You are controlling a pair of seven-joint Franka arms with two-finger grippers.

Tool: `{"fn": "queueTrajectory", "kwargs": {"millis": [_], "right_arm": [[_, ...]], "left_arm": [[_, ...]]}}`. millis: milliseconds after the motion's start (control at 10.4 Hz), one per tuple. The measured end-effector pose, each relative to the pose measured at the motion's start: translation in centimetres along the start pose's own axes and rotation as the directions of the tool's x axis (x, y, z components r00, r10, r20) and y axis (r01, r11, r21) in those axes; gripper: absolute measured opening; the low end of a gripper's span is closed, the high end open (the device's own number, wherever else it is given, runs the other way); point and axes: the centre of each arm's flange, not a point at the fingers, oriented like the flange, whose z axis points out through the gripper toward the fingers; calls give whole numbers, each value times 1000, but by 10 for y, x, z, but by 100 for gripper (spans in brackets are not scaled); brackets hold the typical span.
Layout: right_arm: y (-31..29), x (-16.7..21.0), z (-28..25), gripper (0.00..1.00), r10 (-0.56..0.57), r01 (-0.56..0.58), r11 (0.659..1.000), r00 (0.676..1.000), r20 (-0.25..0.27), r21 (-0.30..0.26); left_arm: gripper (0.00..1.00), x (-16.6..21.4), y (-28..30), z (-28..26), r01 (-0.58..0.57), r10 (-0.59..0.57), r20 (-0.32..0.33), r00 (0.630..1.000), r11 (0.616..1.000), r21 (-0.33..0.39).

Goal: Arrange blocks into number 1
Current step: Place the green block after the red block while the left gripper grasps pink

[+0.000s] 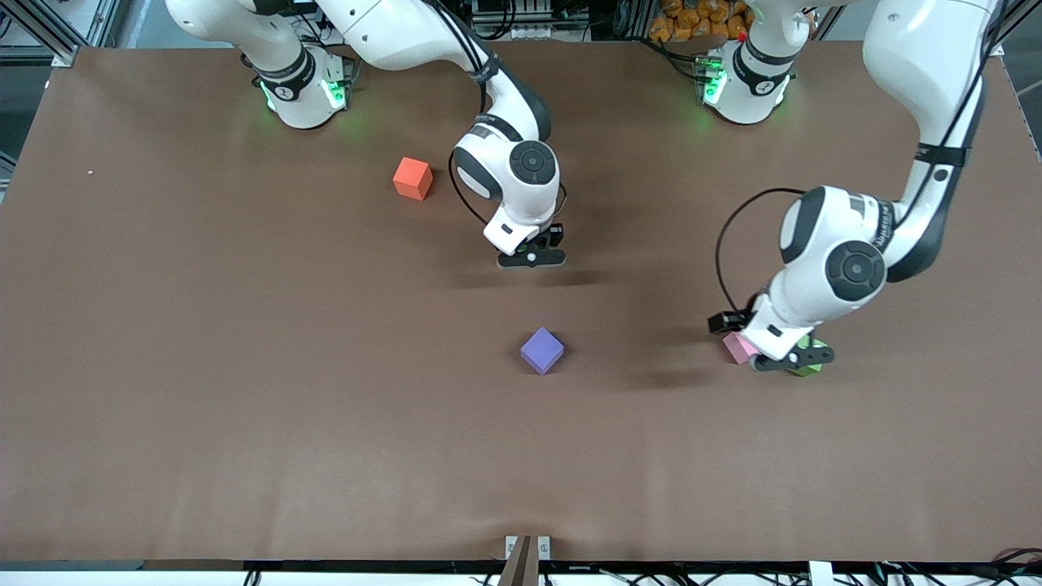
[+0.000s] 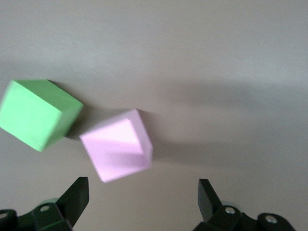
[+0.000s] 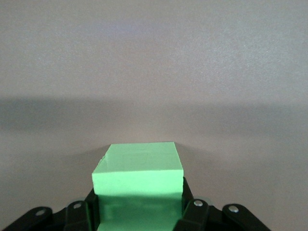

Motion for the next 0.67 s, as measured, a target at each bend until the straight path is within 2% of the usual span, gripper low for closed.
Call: {"fn": "queueTrajectory", "kwargs": {"millis": [192,288,480,576,672], "right_arm": [[-1,-1,0,63,34,-34,999,999,2,-2],[-1,-3,3,69,50,-50,999,999,10,-11],[-2,-5,10,96,60,-59,998,998,16,-17],[-2,-2,7,100,70,-70,997,997,8,-10],[1,9,-4,100,90,-90,996,996,-7,5]], "left_arm": [[100,9,-11,9,5,-5,1,1000,1000,3],[100,13,-16,16,10,-10,-4,1000,1000,1],[100,21,-27,32,27,-27,-15,1000,1000,-8],[100,22,-28,37,40,-40,-14,999,999,-23],[100,23,-29,40,56,-56,-7,998,998,-36]]}}
